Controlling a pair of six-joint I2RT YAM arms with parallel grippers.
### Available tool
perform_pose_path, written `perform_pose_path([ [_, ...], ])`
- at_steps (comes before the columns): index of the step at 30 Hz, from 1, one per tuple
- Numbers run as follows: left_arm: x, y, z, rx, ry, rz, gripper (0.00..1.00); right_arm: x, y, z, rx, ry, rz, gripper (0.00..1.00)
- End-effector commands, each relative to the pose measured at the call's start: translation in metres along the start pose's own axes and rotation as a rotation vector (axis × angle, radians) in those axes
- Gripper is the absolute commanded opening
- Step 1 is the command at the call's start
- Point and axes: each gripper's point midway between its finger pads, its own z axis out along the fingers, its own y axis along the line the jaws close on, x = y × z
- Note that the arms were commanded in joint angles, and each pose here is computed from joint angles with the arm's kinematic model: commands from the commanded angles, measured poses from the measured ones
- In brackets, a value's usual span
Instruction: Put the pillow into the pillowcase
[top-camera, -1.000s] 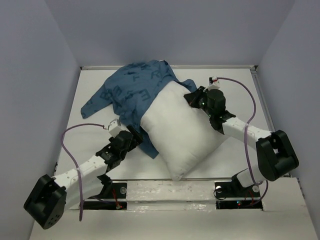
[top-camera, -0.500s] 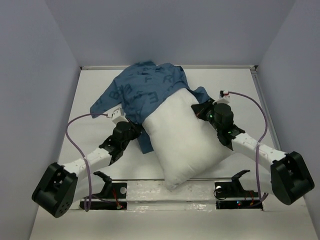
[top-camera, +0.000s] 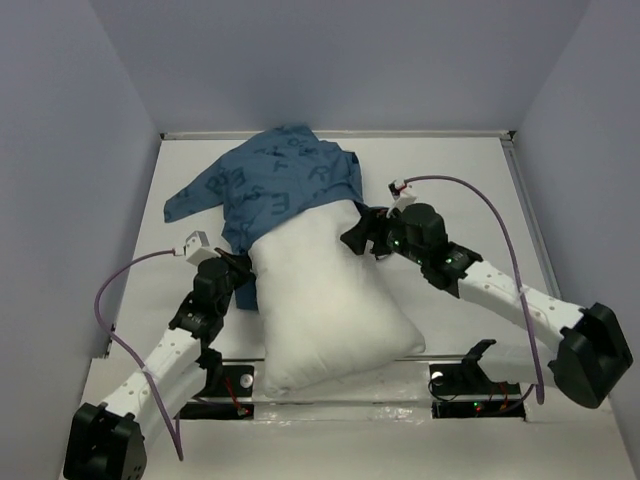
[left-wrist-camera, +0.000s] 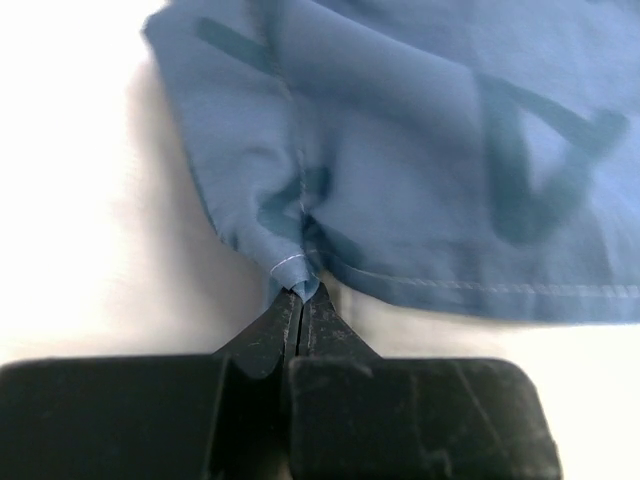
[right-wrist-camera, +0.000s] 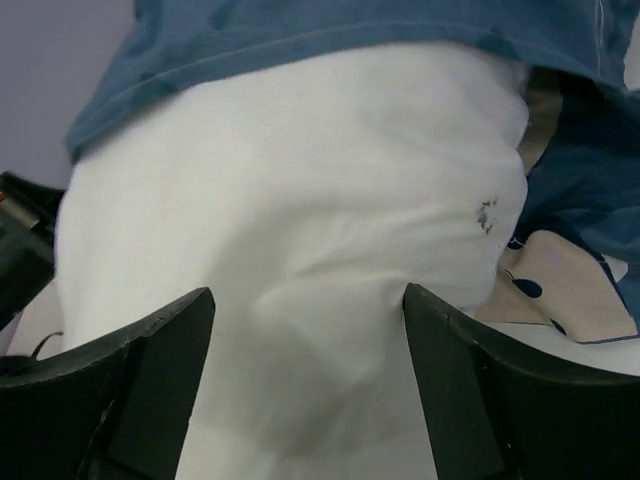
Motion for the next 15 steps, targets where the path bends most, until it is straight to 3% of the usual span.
perform_pose_path([
  [1, -0.010, 0.019, 0.004, -0.036, -0.012, 0.016, 0.00, -0.055, -0.015, -0.046, 0.047, -0.089, -0.202, 0.80],
  [3, -0.011, 0.018, 0.006, -0.021, 0.006, 0.022, 0.00, -0.069, -0.027, -0.055, 0.033, -0.118, -0.198, 0.72],
  [5, -0.012, 0.017, 0.009, -0.014, 0.019, 0.047, 0.00, -0.097, -0.049, -0.057, 0.064, -0.178, -0.252, 0.72],
  [7, -0.012, 0.014, 0.011, -0.004, 0.031, 0.054, 0.00, -0.106, -0.085, -0.041, 0.117, -0.134, -0.286, 0.72],
  [12, -0.006, 0.008, 0.011, 0.038, 0.059, 0.060, 0.00, -0.128, -0.105, 0.000, -0.176, -0.006, -0.359, 0.84],
  [15, -0.007, 0.002, 0.009, 0.060, 0.065, 0.078, 0.00, -0.103, -0.134, 0.026, -0.240, 0.114, -0.321, 0.87],
])
